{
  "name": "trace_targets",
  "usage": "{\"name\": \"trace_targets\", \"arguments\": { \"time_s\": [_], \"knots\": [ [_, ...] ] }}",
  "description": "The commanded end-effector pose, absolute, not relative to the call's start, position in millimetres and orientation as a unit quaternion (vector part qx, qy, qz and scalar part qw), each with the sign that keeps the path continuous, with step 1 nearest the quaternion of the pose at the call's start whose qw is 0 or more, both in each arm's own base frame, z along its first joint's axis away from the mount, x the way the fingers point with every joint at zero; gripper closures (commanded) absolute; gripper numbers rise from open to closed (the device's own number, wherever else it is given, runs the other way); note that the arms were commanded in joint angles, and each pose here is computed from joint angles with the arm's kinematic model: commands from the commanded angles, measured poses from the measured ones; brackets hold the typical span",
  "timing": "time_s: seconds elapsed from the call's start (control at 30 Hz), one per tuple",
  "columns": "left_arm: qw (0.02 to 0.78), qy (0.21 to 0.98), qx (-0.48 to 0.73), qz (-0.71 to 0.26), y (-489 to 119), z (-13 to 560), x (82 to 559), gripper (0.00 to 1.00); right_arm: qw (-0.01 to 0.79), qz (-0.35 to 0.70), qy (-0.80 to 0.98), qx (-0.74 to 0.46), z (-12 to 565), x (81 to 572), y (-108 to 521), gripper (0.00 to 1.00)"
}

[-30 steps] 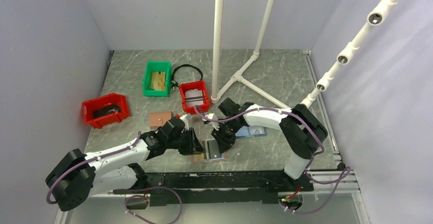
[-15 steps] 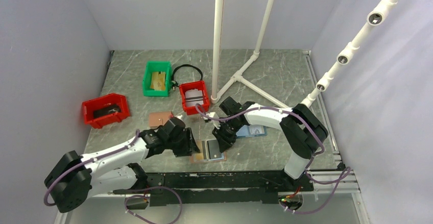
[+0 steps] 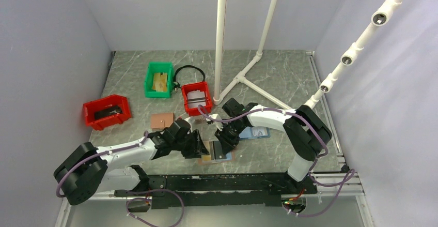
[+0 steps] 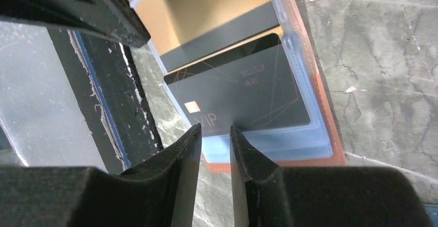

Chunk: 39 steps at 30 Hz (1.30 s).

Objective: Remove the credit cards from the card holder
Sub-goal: Remove the credit card from the card holder.

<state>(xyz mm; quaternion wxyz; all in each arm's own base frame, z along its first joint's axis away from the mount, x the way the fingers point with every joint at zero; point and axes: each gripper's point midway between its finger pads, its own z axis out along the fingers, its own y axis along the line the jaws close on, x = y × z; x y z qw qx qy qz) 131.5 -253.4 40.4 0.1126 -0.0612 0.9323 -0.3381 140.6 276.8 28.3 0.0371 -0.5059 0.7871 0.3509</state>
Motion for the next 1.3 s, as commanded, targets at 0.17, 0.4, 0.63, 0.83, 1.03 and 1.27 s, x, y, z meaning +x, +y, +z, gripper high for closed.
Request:
{"name": "trace_targets", "arguments": {
  "time_s": [0.17, 0.4, 0.63, 0.83, 1.03, 1.27],
  "knots": [
    [0.135, 0.87, -0.029, -0.474, -298.1, 84.6, 143.5, 0.49, 0.053, 0.363, 0.778, -0.509, 40.5, 147.0, 285.4, 0.7],
    [0.142, 0.854, -0.022, -0.5, -312.6, 96.9, 152.4, 0.49, 0.066, 0.367, 0.781, -0.501, 47.3, 154.7, 283.1, 0.69],
    [0.135, 0.848, -0.018, -0.512, -323.9, 98.1, 157.0, 0.47, 0.098, 0.382, 0.786, -0.475, 66.7, 172.2, 274.3, 0.64],
    [0.116, 0.848, -0.017, -0.516, -337.2, 91.6, 159.1, 0.46, 0.095, 0.399, 0.784, -0.466, 72.3, 173.2, 271.7, 0.59],
    [0.117, 0.856, -0.04, -0.502, -337.0, 78.8, 164.0, 0.43, 0.08, 0.414, 0.783, -0.458, 72.1, 170.0, 269.9, 0.53],
    [0.148, 0.862, -0.048, -0.482, -325.2, 84.4, 167.9, 0.44, 0.089, 0.38, 0.803, -0.451, 62.4, 180.5, 263.5, 0.53]
  ]
}}
